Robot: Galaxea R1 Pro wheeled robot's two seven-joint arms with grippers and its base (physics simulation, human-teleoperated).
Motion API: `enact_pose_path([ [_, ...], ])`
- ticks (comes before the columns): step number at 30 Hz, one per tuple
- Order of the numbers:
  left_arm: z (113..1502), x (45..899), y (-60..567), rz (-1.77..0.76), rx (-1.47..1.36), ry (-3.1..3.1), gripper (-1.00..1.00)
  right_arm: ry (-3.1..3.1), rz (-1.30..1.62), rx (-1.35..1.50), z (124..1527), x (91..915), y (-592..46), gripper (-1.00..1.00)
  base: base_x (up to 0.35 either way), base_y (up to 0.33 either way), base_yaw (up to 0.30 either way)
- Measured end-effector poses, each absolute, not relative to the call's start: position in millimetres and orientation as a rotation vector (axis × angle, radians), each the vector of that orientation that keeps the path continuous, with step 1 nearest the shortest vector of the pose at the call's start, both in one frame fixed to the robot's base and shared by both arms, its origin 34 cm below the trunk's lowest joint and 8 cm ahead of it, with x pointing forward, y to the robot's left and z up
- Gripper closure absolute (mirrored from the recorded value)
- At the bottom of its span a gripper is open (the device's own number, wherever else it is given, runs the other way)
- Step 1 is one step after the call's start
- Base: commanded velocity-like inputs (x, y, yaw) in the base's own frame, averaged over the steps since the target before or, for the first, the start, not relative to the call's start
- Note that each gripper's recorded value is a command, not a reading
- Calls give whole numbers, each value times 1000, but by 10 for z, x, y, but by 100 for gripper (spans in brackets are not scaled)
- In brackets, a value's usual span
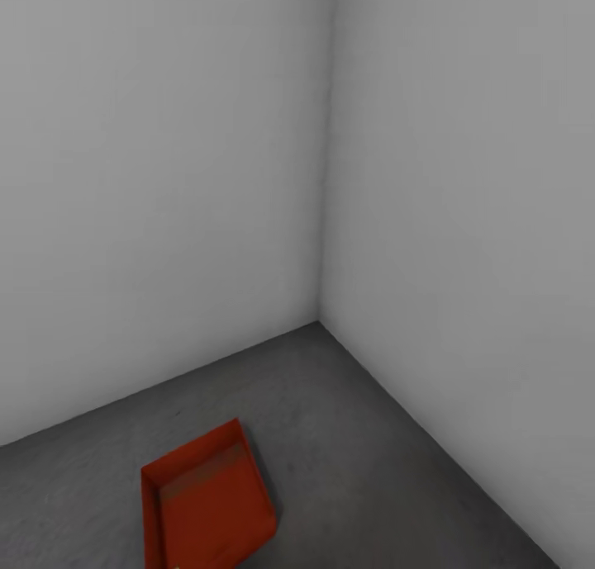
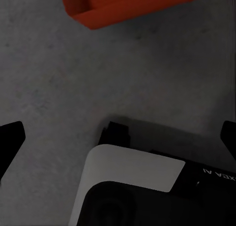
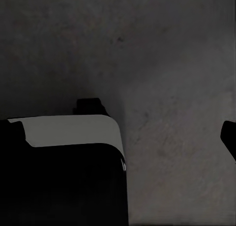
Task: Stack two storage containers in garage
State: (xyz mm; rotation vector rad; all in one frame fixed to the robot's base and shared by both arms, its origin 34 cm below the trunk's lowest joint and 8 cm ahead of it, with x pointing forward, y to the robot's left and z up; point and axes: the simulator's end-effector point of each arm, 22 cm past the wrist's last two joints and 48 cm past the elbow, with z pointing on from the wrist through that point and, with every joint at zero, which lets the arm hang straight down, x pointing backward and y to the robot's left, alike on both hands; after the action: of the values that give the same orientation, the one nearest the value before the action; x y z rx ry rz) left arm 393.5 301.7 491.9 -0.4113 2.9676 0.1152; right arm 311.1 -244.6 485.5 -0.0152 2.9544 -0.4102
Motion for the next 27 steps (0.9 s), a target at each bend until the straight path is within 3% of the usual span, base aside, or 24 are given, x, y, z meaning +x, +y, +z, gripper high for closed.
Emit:
enact_pose_path([
  [27, 4919, 3932, 3011, 114, -411, 2969, -100, 2956, -408, -16, 4853, 3108, -2444, -100, 0, 0, -253],
])
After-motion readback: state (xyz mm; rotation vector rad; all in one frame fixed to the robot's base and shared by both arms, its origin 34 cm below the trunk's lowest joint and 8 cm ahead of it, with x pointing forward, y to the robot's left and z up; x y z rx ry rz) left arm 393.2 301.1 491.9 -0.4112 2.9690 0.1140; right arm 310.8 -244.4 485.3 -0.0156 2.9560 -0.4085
